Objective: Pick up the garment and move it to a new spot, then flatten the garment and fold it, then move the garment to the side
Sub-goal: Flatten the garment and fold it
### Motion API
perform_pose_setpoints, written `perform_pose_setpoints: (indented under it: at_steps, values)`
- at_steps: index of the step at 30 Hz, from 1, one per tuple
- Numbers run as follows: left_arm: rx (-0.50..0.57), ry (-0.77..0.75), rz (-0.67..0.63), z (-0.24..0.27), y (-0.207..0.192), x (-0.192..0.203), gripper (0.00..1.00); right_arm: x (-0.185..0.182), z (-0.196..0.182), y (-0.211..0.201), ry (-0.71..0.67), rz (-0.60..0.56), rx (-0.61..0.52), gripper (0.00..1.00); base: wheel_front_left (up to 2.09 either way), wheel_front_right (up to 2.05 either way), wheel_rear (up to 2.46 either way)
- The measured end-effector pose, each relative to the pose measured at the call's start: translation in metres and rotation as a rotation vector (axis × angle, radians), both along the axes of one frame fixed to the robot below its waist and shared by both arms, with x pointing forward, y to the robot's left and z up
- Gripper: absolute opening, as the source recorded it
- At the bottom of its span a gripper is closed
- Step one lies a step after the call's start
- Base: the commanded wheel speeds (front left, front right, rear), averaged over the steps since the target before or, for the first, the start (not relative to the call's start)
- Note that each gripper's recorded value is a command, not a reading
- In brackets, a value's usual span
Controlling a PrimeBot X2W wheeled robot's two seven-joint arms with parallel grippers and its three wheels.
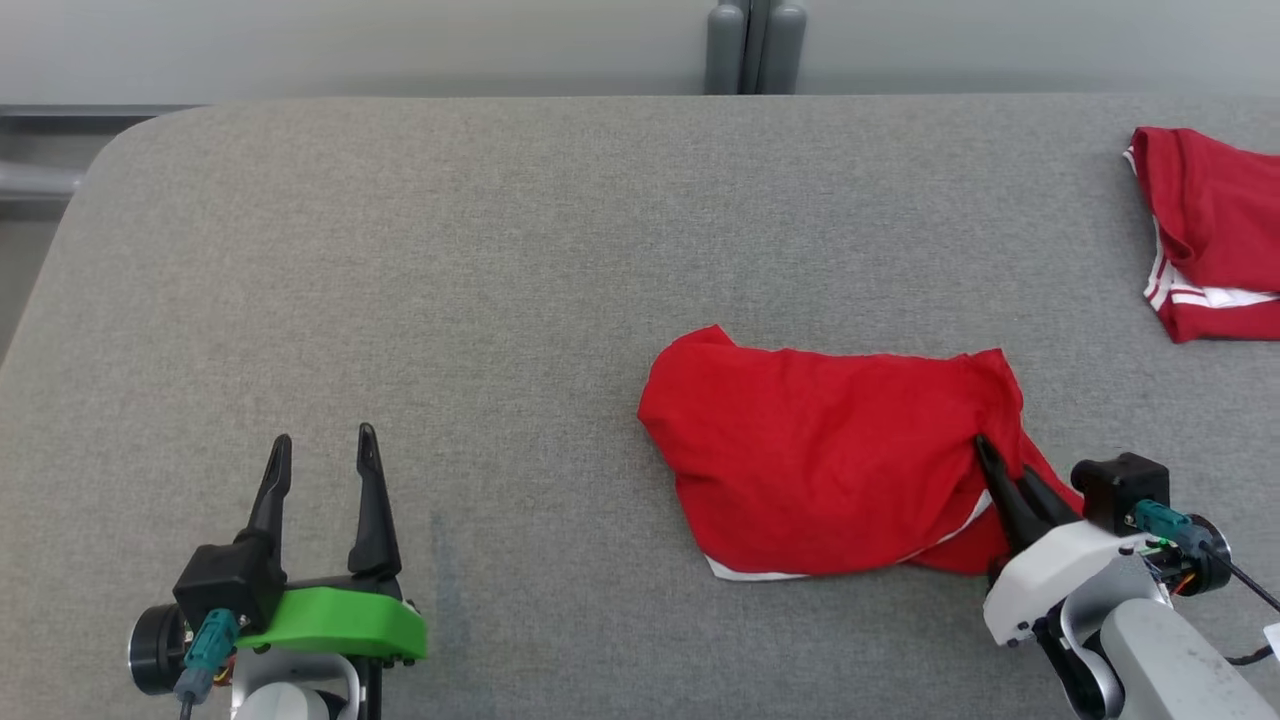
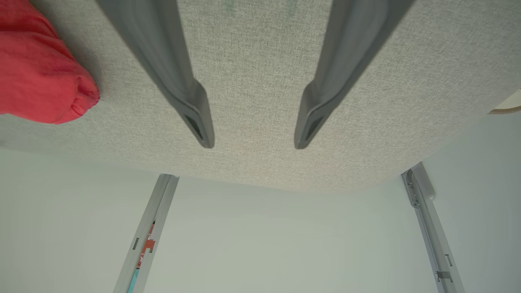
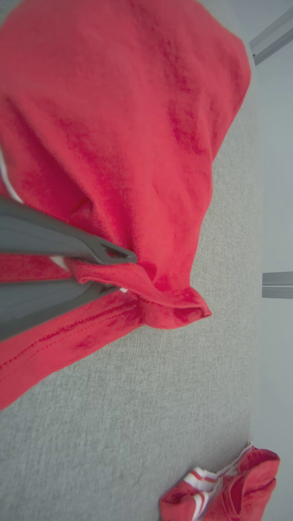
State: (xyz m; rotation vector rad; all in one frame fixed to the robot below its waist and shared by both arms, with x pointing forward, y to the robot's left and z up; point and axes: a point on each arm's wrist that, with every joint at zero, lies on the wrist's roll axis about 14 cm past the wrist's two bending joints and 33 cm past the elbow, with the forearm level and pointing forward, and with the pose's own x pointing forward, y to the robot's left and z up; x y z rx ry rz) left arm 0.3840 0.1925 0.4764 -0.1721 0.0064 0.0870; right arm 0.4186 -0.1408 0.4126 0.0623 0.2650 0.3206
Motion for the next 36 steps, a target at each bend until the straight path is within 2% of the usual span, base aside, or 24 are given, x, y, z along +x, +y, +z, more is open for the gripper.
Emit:
perform_pose_setpoints:
  at_steps: [6,10,14,21,22,23,29,36]
  values:
    - [-0.008,-0.007,-0.04,0.001,-0.013,0.004,1.0,-0.024,0.027,-0.024,-0.091,-0.069,0.039,0.0,0.0,0.0,0.0]
    - [-0.014,-0.011,-0.076,0.002,-0.025,0.009,1.0,-0.049,0.037,-0.045,-0.101,-0.132,0.035,0.0,0.0,0.0,0.0]
    - [-0.019,-0.012,-0.11,0.002,-0.037,0.014,1.0,-0.077,0.032,-0.058,-0.038,-0.192,0.032,0.0,0.0,0.0,0.0]
    - [-0.025,-0.006,-0.154,-0.002,-0.053,0.023,1.0,-0.122,0.0,-0.077,0.14,-0.285,0.015,0.0,0.0,0.0,0.0]
    - [-0.025,-0.005,-0.157,-0.002,-0.054,0.024,1.0,-0.123,0.0,-0.08,0.139,-0.296,0.013,0.34,0.0,0.0,0.0]
    - [-0.025,-0.004,-0.159,-0.002,-0.055,0.024,1.0,-0.122,0.003,-0.082,0.126,-0.294,-0.003,1.0,0.0,0.0,0.0]
    - [-0.021,0.0,-0.157,-0.004,-0.054,0.026,1.0,-0.089,0.048,-0.079,-0.092,-0.291,0.007,1.0,0.0,0.0,0.0]
    - [-0.017,-0.001,-0.148,-0.004,-0.05,0.028,1.0,-0.052,0.092,-0.051,-0.298,-0.228,0.06,1.0,0.0,0.0,0.0]
